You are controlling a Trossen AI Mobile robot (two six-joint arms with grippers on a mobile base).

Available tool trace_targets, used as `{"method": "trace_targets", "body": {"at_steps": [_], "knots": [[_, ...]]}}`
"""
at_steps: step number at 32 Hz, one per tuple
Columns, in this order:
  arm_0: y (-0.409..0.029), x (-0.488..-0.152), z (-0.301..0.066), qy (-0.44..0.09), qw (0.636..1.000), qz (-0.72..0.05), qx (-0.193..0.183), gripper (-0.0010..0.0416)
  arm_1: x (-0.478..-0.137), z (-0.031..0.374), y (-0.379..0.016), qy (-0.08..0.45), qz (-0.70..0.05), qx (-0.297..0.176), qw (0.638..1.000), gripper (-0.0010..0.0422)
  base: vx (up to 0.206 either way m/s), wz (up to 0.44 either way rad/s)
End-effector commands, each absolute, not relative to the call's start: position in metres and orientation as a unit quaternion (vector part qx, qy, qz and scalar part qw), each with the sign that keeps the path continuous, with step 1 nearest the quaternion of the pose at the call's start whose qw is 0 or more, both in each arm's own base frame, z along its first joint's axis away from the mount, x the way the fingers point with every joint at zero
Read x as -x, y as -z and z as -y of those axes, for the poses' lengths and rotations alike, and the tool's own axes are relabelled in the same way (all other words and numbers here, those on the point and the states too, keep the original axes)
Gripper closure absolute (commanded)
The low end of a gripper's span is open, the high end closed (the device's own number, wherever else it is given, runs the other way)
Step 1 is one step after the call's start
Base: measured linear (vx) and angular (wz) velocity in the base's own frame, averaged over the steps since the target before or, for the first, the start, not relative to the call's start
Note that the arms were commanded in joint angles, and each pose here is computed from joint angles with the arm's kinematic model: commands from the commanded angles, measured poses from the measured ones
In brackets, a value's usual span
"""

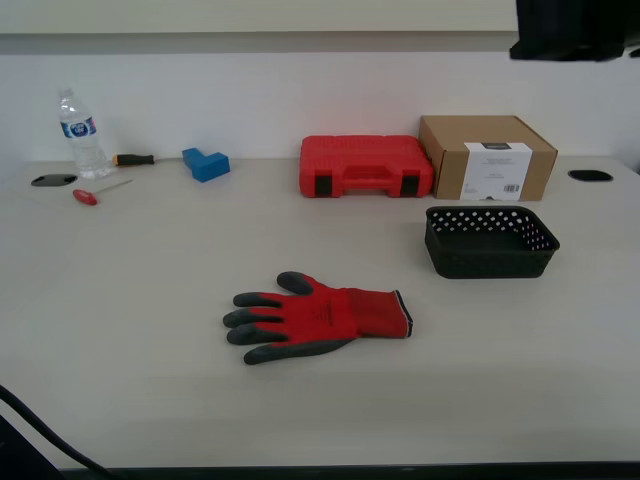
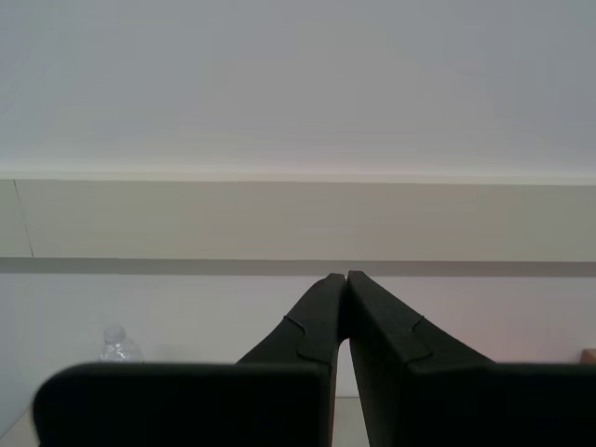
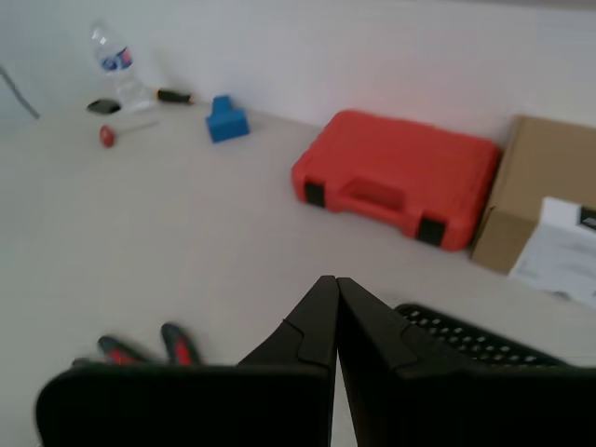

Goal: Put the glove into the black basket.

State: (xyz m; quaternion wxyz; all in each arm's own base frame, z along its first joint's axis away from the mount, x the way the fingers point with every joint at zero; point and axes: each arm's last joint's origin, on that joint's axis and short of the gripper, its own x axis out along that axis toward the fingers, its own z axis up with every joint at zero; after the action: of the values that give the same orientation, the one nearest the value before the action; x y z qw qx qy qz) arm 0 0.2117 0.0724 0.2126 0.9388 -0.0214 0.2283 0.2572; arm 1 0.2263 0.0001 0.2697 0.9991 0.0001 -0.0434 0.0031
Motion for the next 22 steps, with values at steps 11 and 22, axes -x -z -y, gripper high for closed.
{"method": "trace_targets", "body": {"at_steps": [11,22], "knots": [[-0.155,-0.266,-0.165,-0.320,0.838,-0.434,0.078,0.0405,-0.226,0.000,-0.270,-0.004,0.046,0.000,0.999,0.0412,0.000,0.000],[-0.084,-0.282,-0.257,-0.400,0.759,-0.499,0.125,0.0405,-0.226,0.000,-0.270,-0.004,0.046,0.000,0.999,0.0412,0.000,0.000]]}}
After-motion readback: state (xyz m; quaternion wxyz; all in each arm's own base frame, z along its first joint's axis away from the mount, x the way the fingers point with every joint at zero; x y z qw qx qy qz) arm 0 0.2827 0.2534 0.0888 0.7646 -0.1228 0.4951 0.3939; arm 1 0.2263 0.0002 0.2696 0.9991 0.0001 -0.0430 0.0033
